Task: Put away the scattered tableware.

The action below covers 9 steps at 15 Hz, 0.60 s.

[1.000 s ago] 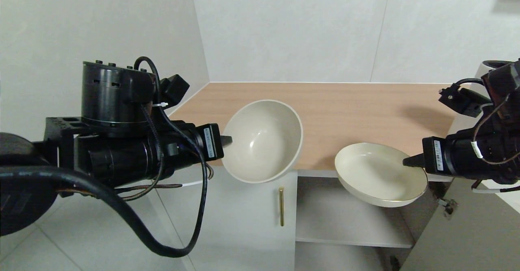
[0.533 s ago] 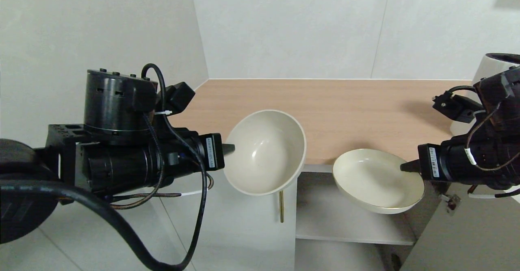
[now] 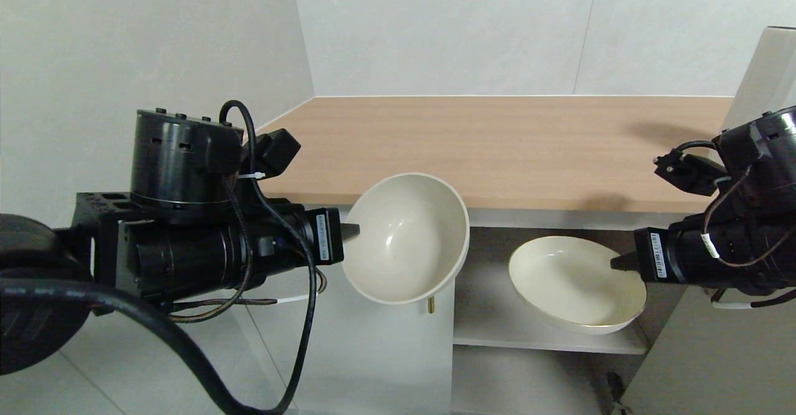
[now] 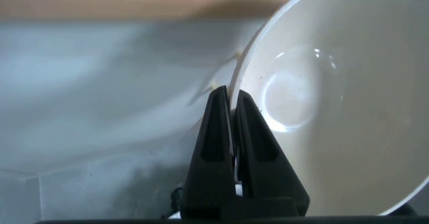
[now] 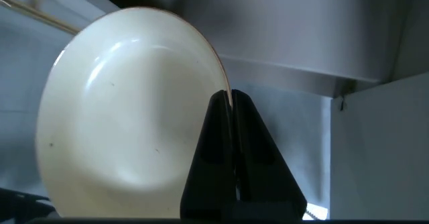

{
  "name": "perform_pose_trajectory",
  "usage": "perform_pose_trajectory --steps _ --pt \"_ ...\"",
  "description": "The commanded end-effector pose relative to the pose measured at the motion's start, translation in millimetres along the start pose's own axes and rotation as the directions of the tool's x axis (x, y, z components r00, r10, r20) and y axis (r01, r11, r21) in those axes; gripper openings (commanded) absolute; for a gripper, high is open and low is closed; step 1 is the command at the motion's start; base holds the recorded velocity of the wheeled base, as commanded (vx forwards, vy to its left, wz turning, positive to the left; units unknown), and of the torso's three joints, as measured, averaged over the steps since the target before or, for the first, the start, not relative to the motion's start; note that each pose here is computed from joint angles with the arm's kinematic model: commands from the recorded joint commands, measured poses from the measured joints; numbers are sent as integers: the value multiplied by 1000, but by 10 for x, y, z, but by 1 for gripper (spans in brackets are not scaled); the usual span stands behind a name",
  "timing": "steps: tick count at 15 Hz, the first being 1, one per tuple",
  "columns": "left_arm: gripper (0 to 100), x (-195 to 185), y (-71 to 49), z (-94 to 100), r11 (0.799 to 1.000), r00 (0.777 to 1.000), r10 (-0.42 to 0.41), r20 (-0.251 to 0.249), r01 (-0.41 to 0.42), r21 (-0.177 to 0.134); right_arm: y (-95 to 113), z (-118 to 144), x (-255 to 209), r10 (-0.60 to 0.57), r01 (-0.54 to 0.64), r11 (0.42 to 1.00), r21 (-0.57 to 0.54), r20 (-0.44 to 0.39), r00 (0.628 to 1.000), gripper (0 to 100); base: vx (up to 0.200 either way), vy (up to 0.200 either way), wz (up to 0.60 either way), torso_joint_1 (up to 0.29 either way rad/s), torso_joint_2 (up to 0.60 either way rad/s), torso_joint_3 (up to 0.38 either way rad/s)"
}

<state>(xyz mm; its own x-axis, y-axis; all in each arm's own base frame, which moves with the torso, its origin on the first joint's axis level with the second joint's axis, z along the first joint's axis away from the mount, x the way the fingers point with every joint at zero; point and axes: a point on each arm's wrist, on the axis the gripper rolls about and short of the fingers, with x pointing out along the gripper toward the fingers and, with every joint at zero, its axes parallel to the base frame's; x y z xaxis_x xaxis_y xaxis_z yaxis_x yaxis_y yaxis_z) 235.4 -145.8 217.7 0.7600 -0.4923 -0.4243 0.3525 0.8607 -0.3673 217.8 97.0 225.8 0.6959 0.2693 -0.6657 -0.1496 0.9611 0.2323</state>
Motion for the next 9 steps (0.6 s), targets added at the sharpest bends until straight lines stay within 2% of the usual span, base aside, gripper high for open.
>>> perform_pose_trajectory --steps 1,4,9 --pt "0 0 1 -8 1000 1000 1 -4 -1 2 0 -17 20 -2 2 1000 -4 -10 1000 0 0 0 0 -115 437 325" --pt "0 0 1 -8 1000 1000 1 -4 -1 2 -8 -55 55 -3 2 999 -38 -20 1000 0 0 0 0 -72 364 274" --pt "0 6 -4 -20 1000 1000 -1 -10 2 3 41 -115 136 3 -6 998 -57 -54 999 0 0 0 0 -10 44 35"
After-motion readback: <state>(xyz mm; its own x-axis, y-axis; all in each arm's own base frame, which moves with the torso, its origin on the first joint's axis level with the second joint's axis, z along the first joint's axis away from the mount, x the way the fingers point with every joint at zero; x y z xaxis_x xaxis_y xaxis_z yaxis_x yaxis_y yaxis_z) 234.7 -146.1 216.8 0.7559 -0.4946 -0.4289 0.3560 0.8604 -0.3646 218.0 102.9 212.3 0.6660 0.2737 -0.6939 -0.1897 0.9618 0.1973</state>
